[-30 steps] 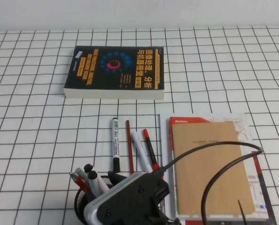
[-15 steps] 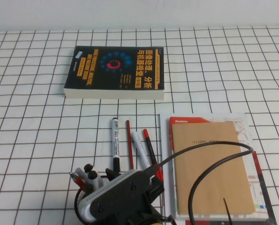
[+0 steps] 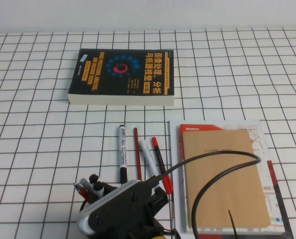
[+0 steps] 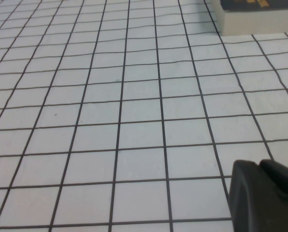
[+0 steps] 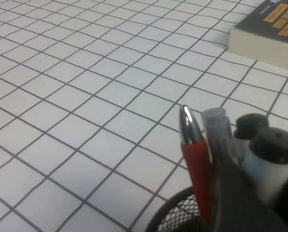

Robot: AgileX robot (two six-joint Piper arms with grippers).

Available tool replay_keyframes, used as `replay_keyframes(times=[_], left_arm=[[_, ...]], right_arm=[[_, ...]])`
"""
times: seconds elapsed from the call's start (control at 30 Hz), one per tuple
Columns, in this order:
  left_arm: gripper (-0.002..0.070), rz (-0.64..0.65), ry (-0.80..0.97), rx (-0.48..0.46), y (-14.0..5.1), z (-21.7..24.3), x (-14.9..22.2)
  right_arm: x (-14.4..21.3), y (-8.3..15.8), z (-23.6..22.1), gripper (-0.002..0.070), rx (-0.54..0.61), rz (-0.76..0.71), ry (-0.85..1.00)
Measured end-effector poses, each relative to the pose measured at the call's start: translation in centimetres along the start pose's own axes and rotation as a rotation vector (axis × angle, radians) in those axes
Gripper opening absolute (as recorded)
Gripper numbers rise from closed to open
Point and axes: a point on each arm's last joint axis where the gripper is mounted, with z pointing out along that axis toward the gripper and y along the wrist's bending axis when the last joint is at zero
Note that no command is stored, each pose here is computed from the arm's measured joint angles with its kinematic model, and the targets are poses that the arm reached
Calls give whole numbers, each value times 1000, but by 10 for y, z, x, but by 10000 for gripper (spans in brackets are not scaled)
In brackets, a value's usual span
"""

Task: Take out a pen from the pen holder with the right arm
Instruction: 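Take a marker out of the pen holder and lay it on the table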

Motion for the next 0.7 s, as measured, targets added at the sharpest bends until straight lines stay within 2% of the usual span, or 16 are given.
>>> replay_keyframes(times=[0.1, 0.43, 0.7], left_arm=[[-5, 0, 0, 0, 0, 0, 0], [-5, 0, 0, 0, 0, 0, 0], [-5, 0, 0, 0, 0, 0, 0]], right_arm=[[0, 0, 0, 137, 0, 0, 0], [-1, 0, 0, 131, -3, -3, 2], [-43, -4, -22, 131, -44, 25, -75]])
